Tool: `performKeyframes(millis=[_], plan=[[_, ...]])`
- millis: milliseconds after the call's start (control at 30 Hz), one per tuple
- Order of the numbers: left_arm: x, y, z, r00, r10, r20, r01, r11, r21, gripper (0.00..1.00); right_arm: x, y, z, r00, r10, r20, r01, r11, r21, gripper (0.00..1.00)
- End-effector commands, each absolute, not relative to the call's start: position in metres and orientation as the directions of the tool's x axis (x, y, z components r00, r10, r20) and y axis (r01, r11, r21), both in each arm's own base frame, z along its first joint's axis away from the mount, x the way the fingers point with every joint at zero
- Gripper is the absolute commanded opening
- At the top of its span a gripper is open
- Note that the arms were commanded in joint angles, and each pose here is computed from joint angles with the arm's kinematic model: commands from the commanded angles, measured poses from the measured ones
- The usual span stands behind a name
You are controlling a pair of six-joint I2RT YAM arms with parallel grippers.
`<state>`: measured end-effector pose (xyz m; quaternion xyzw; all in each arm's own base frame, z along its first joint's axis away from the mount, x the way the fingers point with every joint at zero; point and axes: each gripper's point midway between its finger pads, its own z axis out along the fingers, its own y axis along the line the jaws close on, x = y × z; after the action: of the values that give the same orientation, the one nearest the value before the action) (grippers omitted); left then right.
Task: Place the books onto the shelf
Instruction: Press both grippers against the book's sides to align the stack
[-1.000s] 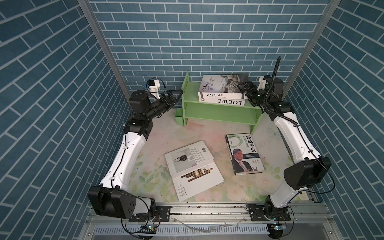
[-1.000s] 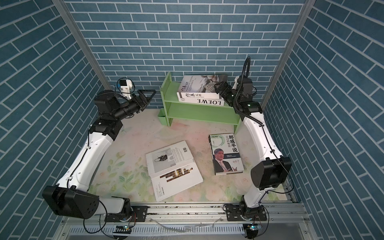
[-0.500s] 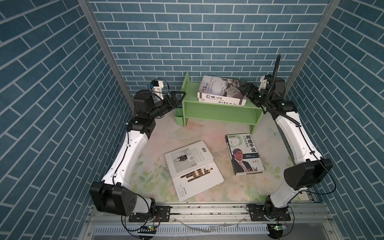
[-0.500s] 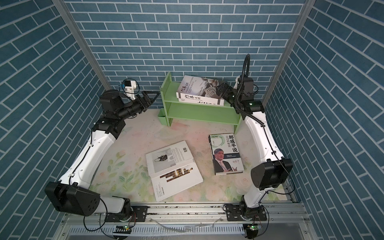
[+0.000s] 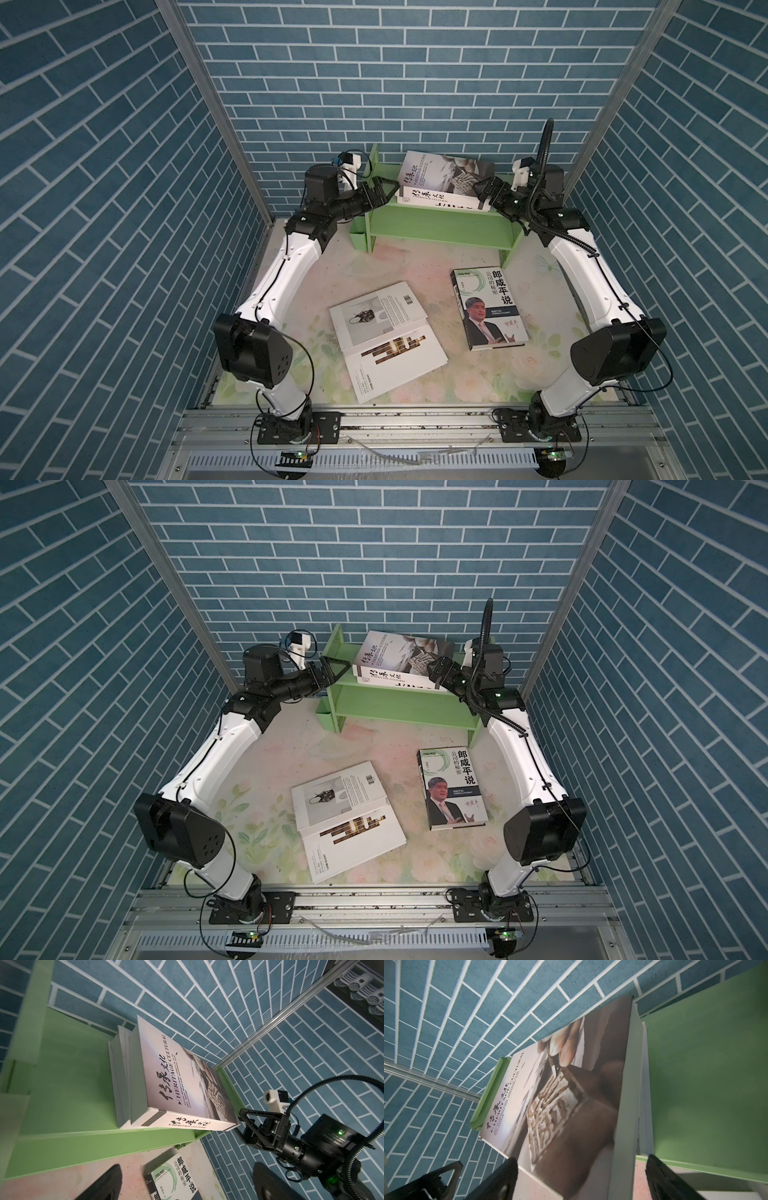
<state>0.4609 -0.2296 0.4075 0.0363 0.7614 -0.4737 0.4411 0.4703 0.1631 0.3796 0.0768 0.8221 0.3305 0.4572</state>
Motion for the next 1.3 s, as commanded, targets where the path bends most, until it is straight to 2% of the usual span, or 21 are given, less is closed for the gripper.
performKeyframes(millis=[0,100,400,1267], plan=[[0.468,-0.23,0.414,-0.555,-0.325,-0.766,0.502,0.603,-0.62,1.0,0.456,0.162,0.411,-0.498,0.397,-0.771,-0.262,0.779,0.57,0.96],[0.48,-0.23,0.406,-0.552,-0.309,-0.774,0.489,0.632,-0.601,1.0,0.455,0.161,0.411,-0.491,0.39,-0.779,-0.266,0.784,0.561,0.96],[0.498,-0.247,0.404,-0.568,-0.29,-0.77,0.526,0.592,-0.611,1.0,0.454,0.171,0.415,-0.494,0.372,-0.786,-0.322,0.761,0.563,0.99],[0.504,-0.285,0.401,-0.625,-0.258,-0.737,0.57,0.494,-0.657,1.0,0.469,0.188,0.406,-0.525,0.356,-0.773,-0.357,0.732,0.58,0.98]])
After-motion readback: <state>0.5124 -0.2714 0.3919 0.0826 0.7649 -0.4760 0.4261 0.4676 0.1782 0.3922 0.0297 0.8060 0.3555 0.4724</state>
